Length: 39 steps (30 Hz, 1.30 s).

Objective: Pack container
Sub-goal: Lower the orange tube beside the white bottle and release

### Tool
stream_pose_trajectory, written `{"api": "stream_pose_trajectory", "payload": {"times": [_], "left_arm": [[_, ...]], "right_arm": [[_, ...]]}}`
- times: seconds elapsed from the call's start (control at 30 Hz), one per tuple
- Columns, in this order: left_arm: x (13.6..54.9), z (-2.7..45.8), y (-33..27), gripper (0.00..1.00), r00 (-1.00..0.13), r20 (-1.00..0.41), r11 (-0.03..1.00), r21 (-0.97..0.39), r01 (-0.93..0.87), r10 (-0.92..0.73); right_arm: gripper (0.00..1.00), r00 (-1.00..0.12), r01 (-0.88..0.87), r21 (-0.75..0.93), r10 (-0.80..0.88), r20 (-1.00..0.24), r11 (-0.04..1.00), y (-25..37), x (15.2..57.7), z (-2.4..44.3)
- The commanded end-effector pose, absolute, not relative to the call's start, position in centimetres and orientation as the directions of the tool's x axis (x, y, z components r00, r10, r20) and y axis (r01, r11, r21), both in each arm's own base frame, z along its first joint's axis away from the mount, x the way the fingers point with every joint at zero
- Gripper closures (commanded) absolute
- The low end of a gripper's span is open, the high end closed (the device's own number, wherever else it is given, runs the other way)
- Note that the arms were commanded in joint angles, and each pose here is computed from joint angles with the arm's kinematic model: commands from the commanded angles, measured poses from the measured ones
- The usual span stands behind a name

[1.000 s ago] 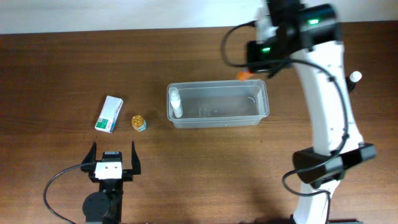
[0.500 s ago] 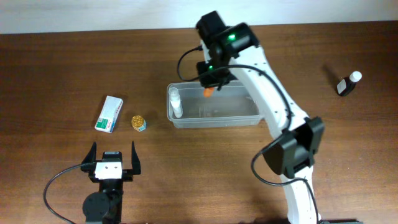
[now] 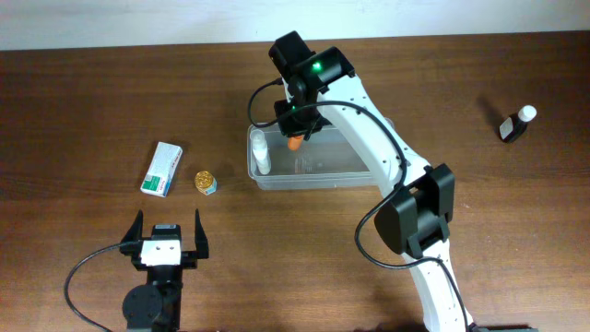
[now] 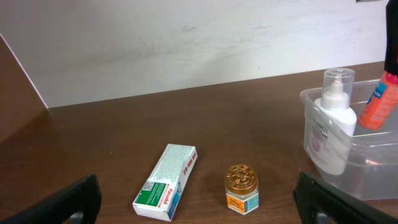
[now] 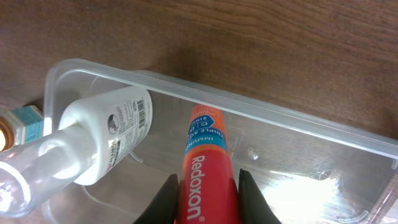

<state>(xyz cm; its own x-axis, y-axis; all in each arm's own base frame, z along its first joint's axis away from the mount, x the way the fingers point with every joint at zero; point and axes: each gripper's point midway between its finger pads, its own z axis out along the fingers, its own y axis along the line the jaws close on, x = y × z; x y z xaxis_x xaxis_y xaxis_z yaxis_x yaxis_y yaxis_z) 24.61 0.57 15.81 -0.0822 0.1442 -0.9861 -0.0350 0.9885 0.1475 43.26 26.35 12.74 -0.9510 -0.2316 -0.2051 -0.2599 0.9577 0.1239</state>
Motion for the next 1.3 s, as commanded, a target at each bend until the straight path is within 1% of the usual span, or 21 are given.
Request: {"api": "stream_pose_trajectory", "payload": {"times": [0.0,0.17,0.23,1.1,1.27], "left_arm": [[24.6,15.8,0.5,0.01,-0.079,-0.984,0.986,0.163,-0.029,0.160],[24.6,15.8,0.5,0.01,-0.079,-0.984,0.986,0.163,-0.029,0.160],[24.6,15.8,0.5,0.01,-0.079,-0.984,0.986,0.163,-0.029,0.160],[24.6,15.8,0.5,0.01,-0.079,-0.984,0.986,0.163,-0.029,0.160],[24.6,15.8,0.5,0.01,-0.079,-0.984,0.986,0.163,-0.029,0.160]], "right_arm": [[0.84,-0.952,-0.260,0.112,-0.236,-0.193,0.959,26.9,43.2,11.6],[0.84,-0.947,-0.279,0.132,-0.250,-0.201,0.951,28.0,43.0,11.6],[0.80,-0.944,-0.288,0.133,-0.258,-0.206,0.948,28.5,42.8,11.6],[0.78,-0.951,-0.275,0.130,-0.250,-0.180,0.953,28.6,42.3,10.6],[0.78,-0.954,-0.273,0.127,-0.251,-0.166,0.954,28.5,42.1,9.8]]}}
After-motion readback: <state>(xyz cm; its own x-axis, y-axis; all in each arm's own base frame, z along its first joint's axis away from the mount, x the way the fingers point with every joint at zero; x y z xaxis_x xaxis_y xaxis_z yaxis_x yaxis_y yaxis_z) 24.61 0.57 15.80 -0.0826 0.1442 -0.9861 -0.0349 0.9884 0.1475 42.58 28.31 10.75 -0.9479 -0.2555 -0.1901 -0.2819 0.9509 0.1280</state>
